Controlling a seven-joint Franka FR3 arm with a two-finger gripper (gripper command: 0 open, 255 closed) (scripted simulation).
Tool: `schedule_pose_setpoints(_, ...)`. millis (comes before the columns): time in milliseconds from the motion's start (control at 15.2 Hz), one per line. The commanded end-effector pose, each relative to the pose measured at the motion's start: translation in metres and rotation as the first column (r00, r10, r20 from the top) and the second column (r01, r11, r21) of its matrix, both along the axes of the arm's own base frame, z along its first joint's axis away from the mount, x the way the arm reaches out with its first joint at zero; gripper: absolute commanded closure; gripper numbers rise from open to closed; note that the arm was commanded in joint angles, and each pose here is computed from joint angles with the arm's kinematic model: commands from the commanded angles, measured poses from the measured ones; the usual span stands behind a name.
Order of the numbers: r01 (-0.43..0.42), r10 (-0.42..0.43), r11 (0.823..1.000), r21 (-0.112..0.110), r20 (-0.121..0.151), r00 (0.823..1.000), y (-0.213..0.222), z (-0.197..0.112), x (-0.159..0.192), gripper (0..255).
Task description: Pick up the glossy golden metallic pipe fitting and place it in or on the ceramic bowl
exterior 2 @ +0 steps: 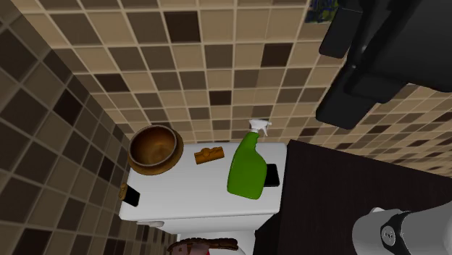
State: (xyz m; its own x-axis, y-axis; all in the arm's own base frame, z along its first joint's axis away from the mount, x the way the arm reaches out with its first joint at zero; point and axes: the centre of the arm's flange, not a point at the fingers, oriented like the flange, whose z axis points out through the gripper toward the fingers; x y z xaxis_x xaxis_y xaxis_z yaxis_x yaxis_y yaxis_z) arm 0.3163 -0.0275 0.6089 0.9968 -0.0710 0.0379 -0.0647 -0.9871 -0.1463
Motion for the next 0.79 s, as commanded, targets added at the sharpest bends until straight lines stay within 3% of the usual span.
schedule_pose_setpoints(0,0.0,0.0,1.0,0.0,0.0,1.0,0.0,0.0,0.0,0)
schedule_pose_setpoints(726,-0.121,0.12,0.991,-0.057,-0.01,0.993,-0.024,-0.13,0.056,0)
